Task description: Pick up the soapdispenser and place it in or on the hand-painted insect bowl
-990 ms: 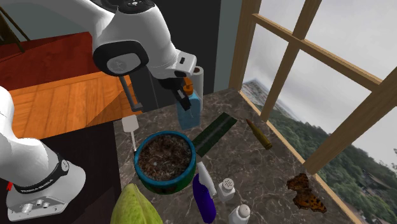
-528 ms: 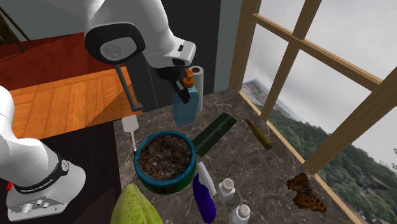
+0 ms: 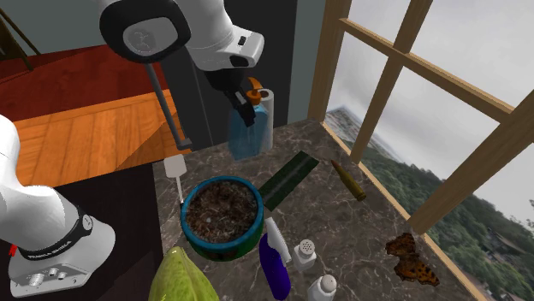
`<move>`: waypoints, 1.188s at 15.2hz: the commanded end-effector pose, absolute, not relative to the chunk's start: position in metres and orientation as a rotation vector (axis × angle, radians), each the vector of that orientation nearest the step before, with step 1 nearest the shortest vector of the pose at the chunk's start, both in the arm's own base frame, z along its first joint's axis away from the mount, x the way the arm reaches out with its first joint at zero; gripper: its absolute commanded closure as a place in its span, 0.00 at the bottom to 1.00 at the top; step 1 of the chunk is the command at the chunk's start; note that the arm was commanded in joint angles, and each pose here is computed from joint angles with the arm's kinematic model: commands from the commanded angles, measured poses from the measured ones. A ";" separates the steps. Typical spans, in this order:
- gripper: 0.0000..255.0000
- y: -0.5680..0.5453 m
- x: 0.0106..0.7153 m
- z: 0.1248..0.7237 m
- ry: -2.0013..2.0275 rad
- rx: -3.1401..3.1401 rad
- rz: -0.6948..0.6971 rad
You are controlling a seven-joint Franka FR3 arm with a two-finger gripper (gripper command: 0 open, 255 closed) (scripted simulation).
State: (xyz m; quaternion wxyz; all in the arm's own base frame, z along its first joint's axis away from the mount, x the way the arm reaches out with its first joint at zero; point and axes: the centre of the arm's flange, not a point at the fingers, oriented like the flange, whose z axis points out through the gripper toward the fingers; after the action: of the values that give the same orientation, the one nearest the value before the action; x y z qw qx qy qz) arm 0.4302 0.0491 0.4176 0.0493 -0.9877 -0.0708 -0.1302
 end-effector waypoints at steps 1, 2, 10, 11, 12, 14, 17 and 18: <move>1.00 0.050 0.430 0.428 -0.216 -3.009 -0.396; 1.00 0.050 0.430 0.433 -0.216 -3.009 -0.396; 1.00 0.050 0.430 0.475 -0.216 -3.009 -0.396; 1.00 0.050 0.430 0.481 -0.216 -3.009 -0.396; 1.00 0.050 0.430 0.486 -0.216 -3.009 -0.396; 1.00 0.050 0.430 0.497 -0.216 -3.009 -0.396; 1.00 0.050 0.430 0.509 -0.216 -3.009 -0.396; 1.00 0.040 0.422 0.512 -0.216 -3.009 -0.396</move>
State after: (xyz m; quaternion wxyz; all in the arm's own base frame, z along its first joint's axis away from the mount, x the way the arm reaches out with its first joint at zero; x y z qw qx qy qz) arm 0.4256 0.0446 0.5085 0.0492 -0.9878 -0.0707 -0.1300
